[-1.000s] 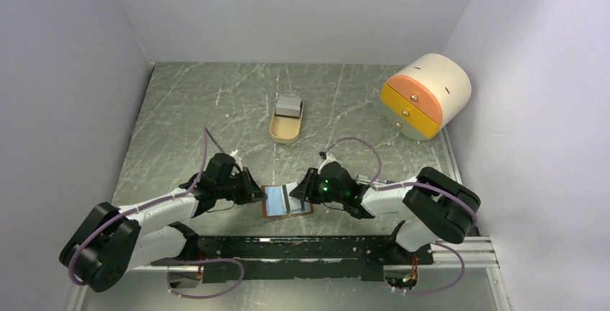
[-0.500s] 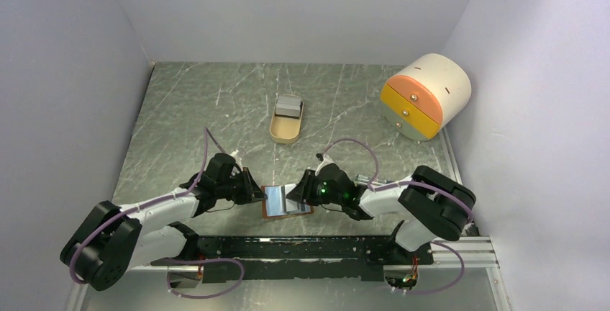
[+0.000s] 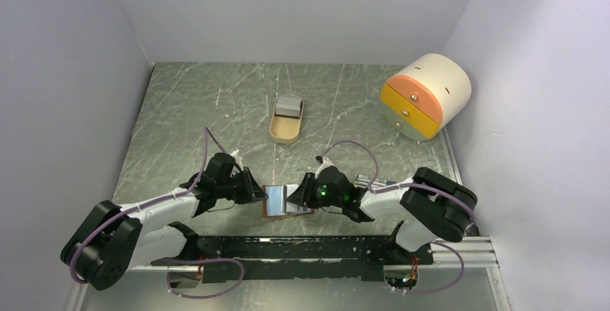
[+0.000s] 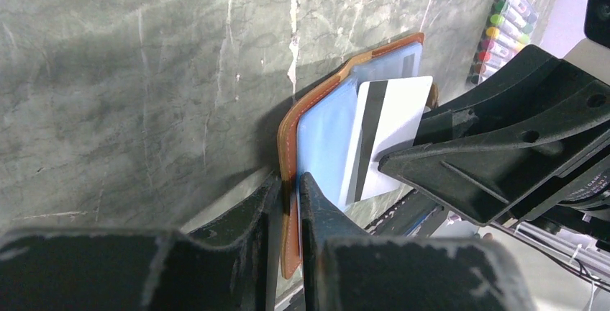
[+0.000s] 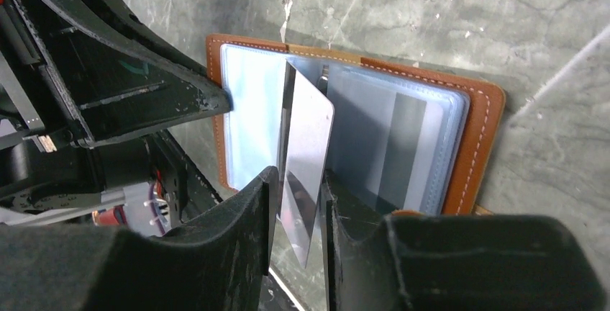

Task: Put the credit cards into the card holder
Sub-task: Insert the credit card into the card holder.

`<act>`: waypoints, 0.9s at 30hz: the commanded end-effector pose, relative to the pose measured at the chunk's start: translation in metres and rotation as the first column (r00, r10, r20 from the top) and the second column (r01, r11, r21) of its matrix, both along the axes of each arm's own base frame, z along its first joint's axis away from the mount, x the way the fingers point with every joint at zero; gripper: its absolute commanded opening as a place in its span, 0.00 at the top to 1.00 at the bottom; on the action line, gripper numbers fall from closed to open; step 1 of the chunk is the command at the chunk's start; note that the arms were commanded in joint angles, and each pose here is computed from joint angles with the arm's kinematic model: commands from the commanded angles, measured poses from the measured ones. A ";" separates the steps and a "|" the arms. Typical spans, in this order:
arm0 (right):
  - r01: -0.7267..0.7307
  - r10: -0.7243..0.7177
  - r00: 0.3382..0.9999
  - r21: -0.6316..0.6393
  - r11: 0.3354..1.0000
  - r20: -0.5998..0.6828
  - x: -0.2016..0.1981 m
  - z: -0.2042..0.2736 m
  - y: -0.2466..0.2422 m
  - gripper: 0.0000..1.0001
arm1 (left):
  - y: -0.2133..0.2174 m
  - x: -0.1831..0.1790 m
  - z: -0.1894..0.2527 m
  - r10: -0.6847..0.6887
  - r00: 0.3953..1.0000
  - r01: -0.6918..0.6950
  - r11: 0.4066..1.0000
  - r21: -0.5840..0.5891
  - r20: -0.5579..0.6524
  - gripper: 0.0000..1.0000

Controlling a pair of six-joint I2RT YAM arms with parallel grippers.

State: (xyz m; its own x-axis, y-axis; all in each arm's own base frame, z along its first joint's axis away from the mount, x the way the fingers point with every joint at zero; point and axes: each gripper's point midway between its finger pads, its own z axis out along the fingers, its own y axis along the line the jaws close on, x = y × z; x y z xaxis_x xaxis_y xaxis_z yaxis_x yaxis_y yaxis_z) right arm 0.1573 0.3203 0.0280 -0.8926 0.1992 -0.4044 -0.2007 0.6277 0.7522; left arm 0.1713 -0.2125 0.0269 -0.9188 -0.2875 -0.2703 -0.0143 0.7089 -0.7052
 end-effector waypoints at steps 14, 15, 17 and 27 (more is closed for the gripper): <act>-0.110 0.109 0.993 -0.019 0.994 -0.034 -0.019 -0.016 0.003 0.82 | -0.003 0.004 0.004 -0.018 0.999 0.018 1.000 -0.014 0.030 0.81; -0.117 0.116 0.993 -0.016 0.993 -0.031 -0.018 -0.015 0.004 0.83 | -0.003 0.005 0.004 -0.019 0.999 0.019 1.000 -0.011 0.033 0.81; -0.131 0.131 0.991 -0.021 0.991 -0.040 -0.017 -0.016 0.004 0.84 | -0.003 0.005 0.003 -0.021 0.999 0.021 1.000 -0.009 0.035 0.82; -0.121 0.117 0.991 -0.065 0.991 -0.066 -0.012 -0.017 -0.002 0.66 | -0.004 0.004 0.005 -0.023 0.999 0.023 0.999 -0.023 0.037 0.82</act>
